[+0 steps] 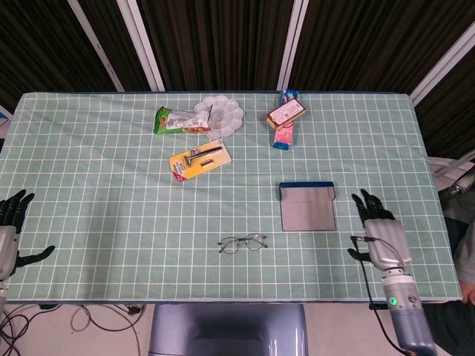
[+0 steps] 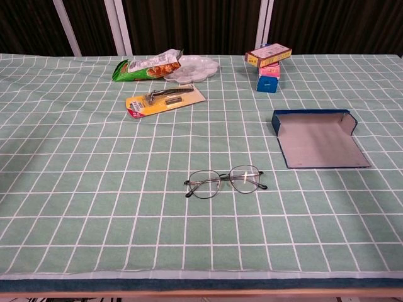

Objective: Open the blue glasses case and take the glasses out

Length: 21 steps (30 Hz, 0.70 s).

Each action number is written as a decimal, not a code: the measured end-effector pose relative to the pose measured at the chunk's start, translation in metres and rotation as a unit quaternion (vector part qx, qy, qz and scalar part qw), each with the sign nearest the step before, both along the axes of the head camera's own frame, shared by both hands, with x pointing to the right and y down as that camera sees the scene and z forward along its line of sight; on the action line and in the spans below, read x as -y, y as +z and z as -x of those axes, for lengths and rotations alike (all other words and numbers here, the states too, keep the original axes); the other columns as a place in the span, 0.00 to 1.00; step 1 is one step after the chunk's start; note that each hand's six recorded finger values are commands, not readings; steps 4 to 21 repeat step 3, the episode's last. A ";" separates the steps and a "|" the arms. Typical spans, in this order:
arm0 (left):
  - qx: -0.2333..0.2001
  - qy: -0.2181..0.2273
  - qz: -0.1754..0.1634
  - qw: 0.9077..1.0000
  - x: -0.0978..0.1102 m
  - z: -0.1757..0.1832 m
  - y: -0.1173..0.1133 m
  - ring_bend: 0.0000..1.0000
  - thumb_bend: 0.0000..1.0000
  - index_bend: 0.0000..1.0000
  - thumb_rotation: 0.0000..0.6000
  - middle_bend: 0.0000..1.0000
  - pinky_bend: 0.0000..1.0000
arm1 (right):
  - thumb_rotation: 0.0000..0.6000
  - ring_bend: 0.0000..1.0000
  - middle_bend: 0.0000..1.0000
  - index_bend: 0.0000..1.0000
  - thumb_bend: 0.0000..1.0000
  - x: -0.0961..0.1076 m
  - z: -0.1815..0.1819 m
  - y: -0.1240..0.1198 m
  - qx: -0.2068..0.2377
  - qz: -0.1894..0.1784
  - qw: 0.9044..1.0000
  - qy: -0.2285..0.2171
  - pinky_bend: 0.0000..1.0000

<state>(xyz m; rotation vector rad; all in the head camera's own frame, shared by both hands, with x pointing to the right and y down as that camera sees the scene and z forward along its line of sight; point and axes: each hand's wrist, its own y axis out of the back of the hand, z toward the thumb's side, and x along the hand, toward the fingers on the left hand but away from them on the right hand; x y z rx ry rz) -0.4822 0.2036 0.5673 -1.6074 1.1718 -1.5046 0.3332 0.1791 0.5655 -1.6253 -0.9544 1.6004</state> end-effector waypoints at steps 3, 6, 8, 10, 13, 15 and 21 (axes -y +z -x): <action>0.008 -0.001 -0.001 1.000 -0.001 0.002 -0.002 0.00 0.02 0.00 1.00 0.00 0.00 | 1.00 0.00 0.00 0.00 0.04 -0.012 -0.030 -0.009 -0.017 -0.003 1.000 0.008 0.24; 0.008 -0.001 -0.001 1.000 -0.001 0.002 -0.002 0.00 0.02 0.00 1.00 0.00 0.00 | 1.00 0.00 0.00 0.00 0.04 -0.012 -0.030 -0.009 -0.017 -0.003 1.000 0.008 0.24; 0.008 -0.001 -0.001 1.000 -0.001 0.002 -0.002 0.00 0.02 0.00 1.00 0.00 0.00 | 1.00 0.00 0.00 0.00 0.04 -0.012 -0.030 -0.009 -0.017 -0.003 1.000 0.008 0.24; 0.008 -0.001 -0.001 1.000 -0.001 0.002 -0.002 0.00 0.02 0.00 1.00 0.00 0.00 | 1.00 0.00 0.00 0.00 0.04 -0.012 -0.030 -0.009 -0.017 -0.003 1.000 0.008 0.24; 0.008 -0.001 -0.001 1.000 -0.001 0.002 -0.002 0.00 0.02 0.00 1.00 0.00 0.00 | 1.00 0.00 0.00 0.00 0.04 -0.012 -0.030 -0.009 -0.017 -0.003 1.000 0.008 0.24; 0.008 -0.001 -0.001 1.000 -0.001 0.002 -0.002 0.00 0.02 0.00 1.00 0.00 0.00 | 1.00 0.00 0.00 0.00 0.04 -0.012 -0.030 -0.009 -0.017 -0.003 1.000 0.008 0.24; 0.008 -0.001 -0.001 1.000 -0.001 0.002 -0.002 0.00 0.02 0.00 1.00 0.00 0.00 | 1.00 0.00 0.00 0.00 0.04 -0.012 -0.030 -0.009 -0.017 -0.003 1.000 0.008 0.24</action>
